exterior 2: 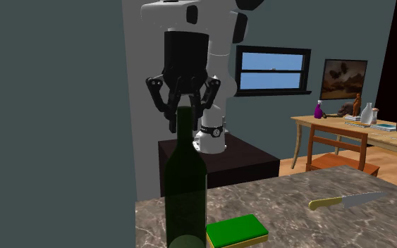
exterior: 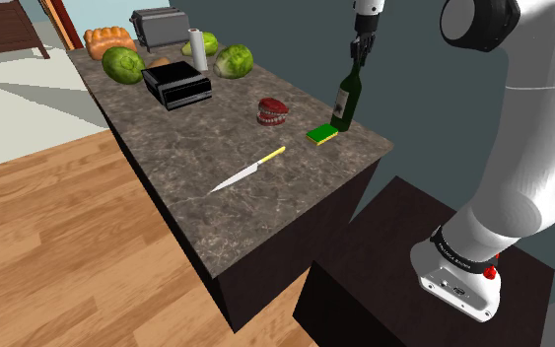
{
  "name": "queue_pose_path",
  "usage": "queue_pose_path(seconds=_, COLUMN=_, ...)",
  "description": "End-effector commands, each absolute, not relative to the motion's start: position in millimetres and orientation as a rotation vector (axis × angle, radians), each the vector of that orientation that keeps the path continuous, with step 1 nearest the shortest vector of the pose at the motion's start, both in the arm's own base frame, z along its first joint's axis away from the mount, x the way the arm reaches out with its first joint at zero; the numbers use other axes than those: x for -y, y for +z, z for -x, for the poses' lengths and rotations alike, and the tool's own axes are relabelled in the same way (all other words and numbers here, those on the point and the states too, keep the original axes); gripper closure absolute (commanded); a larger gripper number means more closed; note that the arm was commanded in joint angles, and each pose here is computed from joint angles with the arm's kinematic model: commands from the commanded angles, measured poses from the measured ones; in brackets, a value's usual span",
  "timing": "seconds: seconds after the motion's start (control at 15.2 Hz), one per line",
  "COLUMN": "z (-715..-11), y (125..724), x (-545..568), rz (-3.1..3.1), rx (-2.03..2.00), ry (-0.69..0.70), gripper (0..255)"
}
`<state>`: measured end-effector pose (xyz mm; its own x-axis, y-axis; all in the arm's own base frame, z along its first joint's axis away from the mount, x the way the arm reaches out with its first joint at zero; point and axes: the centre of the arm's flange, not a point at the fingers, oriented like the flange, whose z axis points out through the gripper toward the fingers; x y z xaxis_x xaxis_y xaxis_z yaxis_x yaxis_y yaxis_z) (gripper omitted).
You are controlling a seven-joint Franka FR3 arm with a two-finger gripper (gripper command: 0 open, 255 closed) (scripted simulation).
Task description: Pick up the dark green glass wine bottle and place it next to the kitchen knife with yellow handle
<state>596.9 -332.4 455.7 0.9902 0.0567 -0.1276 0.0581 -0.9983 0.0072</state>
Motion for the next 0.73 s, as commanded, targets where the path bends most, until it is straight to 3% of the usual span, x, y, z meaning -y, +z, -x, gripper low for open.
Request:
queue_pose_path(seconds=0.0, z=-596.9, y=455.4, x=332.4, rz=-3.123, rx=-0.090, ry=-0.200, gripper=255)
queue_pose_path(seconds=0.66, z=-596.9, y=471.2, x=332.4, rz=-3.123, rx=-0.090, ry=-0.200, gripper=255)
